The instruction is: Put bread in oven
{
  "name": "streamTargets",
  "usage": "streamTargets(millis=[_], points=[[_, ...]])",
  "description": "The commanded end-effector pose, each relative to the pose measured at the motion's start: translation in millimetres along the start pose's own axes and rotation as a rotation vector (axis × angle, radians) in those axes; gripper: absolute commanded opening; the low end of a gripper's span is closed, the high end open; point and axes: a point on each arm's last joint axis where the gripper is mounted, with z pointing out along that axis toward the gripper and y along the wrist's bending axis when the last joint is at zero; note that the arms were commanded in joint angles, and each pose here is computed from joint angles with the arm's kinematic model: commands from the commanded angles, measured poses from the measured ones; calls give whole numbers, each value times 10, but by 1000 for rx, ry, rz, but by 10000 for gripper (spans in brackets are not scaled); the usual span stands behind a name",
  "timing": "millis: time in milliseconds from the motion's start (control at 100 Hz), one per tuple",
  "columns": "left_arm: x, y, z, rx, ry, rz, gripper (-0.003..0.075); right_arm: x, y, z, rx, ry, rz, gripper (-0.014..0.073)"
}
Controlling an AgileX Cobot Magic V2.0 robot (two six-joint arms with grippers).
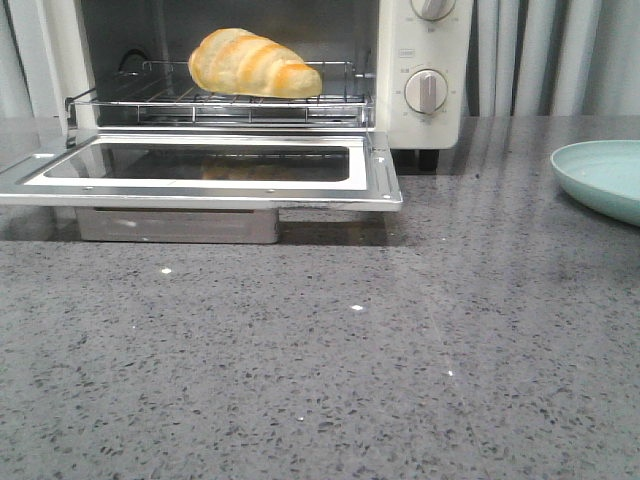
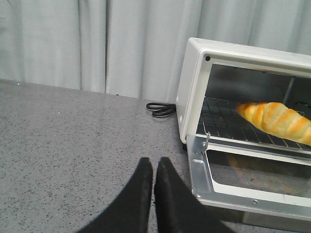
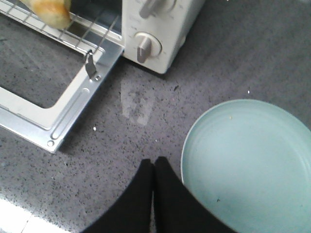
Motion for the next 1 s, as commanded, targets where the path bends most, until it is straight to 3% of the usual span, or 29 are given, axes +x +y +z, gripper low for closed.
streamTargets(millis=[0, 480, 690, 990], points=[[-144, -27, -77, 22, -121, -8, -21, 37, -106, -170, 13, -116, 44, -39], [-144, -27, -77, 22, -121, -8, -21, 954, -405, -629, 196, -266, 241, -39], [-144, -27, -77, 22, -121, -8, -21, 1383, -373, -704, 273, -322, 292, -39], [-144, -27, -77, 22, -121, -8, -21, 1826, -246, -532, 272, -502, 267, -39]])
